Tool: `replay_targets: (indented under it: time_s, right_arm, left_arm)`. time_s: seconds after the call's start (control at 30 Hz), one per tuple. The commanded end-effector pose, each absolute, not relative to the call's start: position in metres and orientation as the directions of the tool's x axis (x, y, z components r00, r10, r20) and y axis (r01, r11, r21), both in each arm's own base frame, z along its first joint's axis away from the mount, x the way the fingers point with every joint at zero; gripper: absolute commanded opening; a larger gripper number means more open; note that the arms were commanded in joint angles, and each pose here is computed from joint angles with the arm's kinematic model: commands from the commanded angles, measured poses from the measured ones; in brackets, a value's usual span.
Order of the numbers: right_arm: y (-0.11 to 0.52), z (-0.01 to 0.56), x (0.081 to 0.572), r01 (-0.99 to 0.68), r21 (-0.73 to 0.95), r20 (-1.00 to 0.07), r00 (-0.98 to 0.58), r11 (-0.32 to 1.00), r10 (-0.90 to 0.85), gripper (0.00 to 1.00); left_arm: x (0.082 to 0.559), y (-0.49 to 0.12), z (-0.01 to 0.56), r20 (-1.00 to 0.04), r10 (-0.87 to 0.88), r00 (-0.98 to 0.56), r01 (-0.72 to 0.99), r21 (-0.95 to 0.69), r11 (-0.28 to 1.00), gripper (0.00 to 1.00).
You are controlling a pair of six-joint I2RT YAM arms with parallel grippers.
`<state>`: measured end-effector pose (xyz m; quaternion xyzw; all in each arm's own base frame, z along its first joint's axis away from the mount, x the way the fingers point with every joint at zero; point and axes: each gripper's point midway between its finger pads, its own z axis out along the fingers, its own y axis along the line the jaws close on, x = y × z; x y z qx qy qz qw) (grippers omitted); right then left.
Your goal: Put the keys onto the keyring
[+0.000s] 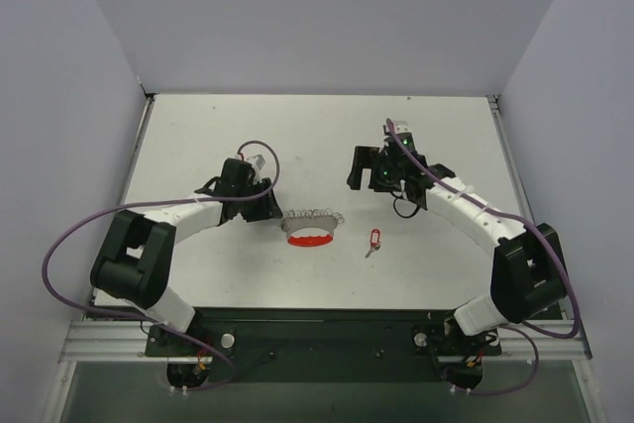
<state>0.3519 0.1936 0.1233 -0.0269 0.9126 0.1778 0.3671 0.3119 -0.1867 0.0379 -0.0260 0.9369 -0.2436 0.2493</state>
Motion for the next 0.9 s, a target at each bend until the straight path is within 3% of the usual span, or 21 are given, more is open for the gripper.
replay_targets:
  time_s: [0.0,0.07,0.33,0.47,0.63,0.87]
  right_arm:
    - [0.202,0.134,0.357,-0.194,0.321,-0.686,-0.722,0.927,0.086,0.96]
    - [0.202,0.134,0.357,-0.198,0.319,-0.686,-0.723,0.927,0.082,0.96]
    - [0.197,0.133,0.361,-0.187,0.29,-0.692,-0.718,0.939,0.07,0.96]
    - [0.197,0.133,0.362,-0.19,0.29,-0.692,-0.719,0.938,0.068,0.97]
    - [0.197,0.135,0.361,-0.191,0.289,-0.693,-0.717,0.938,0.067,0.96]
    - [0.2,0.15,0.357,-0.231,0.294,-0.71,-0.703,0.927,0.05,0.96]
  left_arm:
    - [0.329,-0.199,0.05,-0.491,-0.145,-0.859,0.129,-0.483,0.866,0.47]
    - [0.329,-0.201,0.046,-0.481,-0.142,-0.865,0.13,-0.488,0.863,0.42]
    - [0.327,-0.202,0.038,-0.464,-0.122,-0.878,0.132,-0.478,0.868,0.4]
    - [0.328,-0.204,0.037,-0.464,-0.123,-0.877,0.133,-0.481,0.866,0.28]
    - [0.332,-0.204,0.036,-0.465,-0.125,-0.876,0.128,-0.476,0.87,0.0]
    - [0.332,-0.208,0.058,-0.499,-0.158,-0.852,0.138,-0.506,0.852,0.0]
